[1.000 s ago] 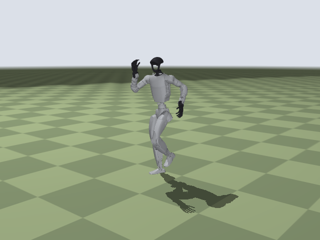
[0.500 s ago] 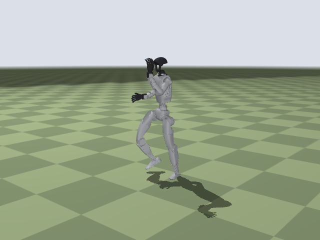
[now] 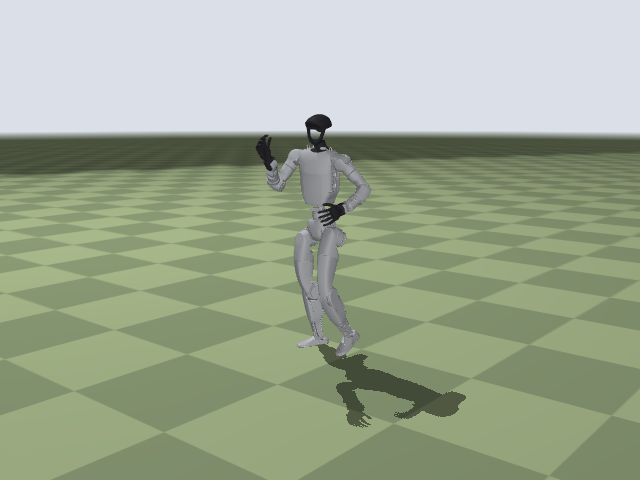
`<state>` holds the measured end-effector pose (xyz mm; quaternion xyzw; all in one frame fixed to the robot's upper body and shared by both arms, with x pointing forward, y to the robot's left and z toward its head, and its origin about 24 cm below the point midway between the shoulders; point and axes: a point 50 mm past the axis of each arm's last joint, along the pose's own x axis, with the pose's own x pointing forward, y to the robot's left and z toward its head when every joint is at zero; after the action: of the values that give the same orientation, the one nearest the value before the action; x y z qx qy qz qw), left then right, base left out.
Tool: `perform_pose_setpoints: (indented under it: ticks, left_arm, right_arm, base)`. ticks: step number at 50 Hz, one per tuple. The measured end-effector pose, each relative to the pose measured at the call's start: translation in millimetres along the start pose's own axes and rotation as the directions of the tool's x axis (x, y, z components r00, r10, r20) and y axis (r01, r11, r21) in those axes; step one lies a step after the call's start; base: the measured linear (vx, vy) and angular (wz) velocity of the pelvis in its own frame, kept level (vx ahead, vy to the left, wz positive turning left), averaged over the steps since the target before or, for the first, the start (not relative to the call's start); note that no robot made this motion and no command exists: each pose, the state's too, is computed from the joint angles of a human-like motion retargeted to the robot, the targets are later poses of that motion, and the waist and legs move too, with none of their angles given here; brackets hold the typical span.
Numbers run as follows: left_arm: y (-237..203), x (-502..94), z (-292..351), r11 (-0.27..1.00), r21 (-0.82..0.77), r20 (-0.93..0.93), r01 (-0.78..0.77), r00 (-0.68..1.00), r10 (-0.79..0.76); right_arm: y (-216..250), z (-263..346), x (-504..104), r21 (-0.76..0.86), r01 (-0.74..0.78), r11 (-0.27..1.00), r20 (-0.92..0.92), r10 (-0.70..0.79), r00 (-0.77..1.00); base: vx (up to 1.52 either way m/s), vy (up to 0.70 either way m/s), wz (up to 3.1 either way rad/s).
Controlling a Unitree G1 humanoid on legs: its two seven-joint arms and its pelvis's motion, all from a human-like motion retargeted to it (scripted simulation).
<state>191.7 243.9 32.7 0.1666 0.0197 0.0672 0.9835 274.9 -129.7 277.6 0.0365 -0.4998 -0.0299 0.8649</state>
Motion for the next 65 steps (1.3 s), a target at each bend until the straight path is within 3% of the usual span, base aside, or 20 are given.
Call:
perform_pose_setpoints:
  ticks: [3, 6, 9, 13, 17, 21, 25, 28, 33, 38, 45, 51, 55, 60, 65]
  left_arm:
    - [19, -35, -8, 0.998, -0.016, -0.102, 0.063, 0.993, -0.064]
    - [35, -64, -13, 0.997, -0.072, -0.188, 0.029, 0.981, -0.042]
    - [39, -82, -13, 0.991, -0.131, -0.224, -0.042, 0.974, 0.012]
    - [25, -72, -3, 0.984, -0.161, -0.138, -0.082, 0.989, 0.06]
    - [3, -29, 18, 0.976, -0.18, 0.039, -0.12, 0.991, 0.129]
    - [-14, 29, 71, 0.96, -0.249, 0.303, -0.125, 0.932, 0.2]
    - [-20, 67, 165, 0.915, -0.392, 0.589, -0.095, 0.738, 0.33]
    - [-16, 74, 231, 0.907, -0.41, 0.74, -0.1, 0.545, 0.394]
    - [0, 64, 321, 0.926, -0.347, 0.897, -0.147, 0.237, 0.373]
    - [5, 77, 352, 0.941, -0.238, 0.932, -0.242, 0.215, 0.291]
    - [-20, 109, 281, 0.959, -0.229, 0.815, -0.167, 0.505, 0.283]
    - [-39, 104, 143, 0.97, -0.215, 0.495, -0.113, 0.844, 0.208]
    - [-32, 60, 54, 0.99, -0.139, 0.225, -0.027, 0.973, 0.058]
    - [-9, -15, -6, 0.988, -0.135, -0.058, 0.079, 0.994, -0.087]
    - [26, -81, -21, 0.977, -0.207, -0.215, -0.051, 0.977, 0.005]
  right_arm:
    - [2, 37, 39, -0.06, -0.074, 0.995, 0.223, 0.086, 0.971]
    - [0, 53, 66, -0.152, -0.076, 0.985, 0.299, 0.119, 0.947]
    - [1, 56, 76, -0.186, -0.07, 0.98, 0.309, 0.126, 0.943]
    - [-4, 45, 70, -0.211, -0.052, 0.976, 0.27, 0.109, 0.957]
    - [-24, 7, 33, -0.299, -0.042, 0.953, 0.114, 0.079, 0.99]
    - [-50, -42, -53, -0.319, -0.097, 0.943, -0.224, 0.024, 0.974]
    - [-77, -52, -153, -0.24, -0.206, 0.949, -0.563, 0.037, 0.826]
    - [-104, -29, -208, -0.143, -0.304, 0.942, -0.752, 0.096, 0.652]
    - [-141, 22, -250, -0.108, -0.342, 0.933, -0.893, 0.06, 0.446]
    - [-152, 39, -258, -0.185, -0.253, 0.95, -0.891, -0.054, 0.451]
    - [-107, -7, -214, -0.102, -0.194, 0.976, -0.751, 0.052, 0.658]
    - [-35, -32, -113, 0.011, -0.213, 0.977, -0.4, 0.2, 0.895]
    - [11, -13, -36, 0.044, -0.192, 0.98, -0.1, 0.195, 0.976]
    - [19, 29, 26, -0.076, -0.135, 0.988, 0.198, 0.147, 0.969]
    - [22, 34, 59, -0.255, -0.117, 0.96, 0.245, 0.182, 0.952]
  base:
    - [0.0, -0.12, -0.28]
    - [-0.03, -0.11, -0.1]
    - [-0.01, -0.08, 0.0]
    - [0.0, 0.0, 0.0]
    - [0.04, 0.07, 0.06]
    - [0.07, 0.1, -0.1]
    - [0.02, 0.2, 0.46]
    - [-0.02, 0.24, 1.22]
    - [0.01, 0.17, 0.77]
    - [0.0, 0.07, 0.14]
    - [0.05, -0.06, -0.14]
    - [0.07, -0.15, -0.24]
    - [0.01, -0.26, -0.86]
    - [0.04, -0.12, -0.66]
    - [0.01, -0.07, -0.42]
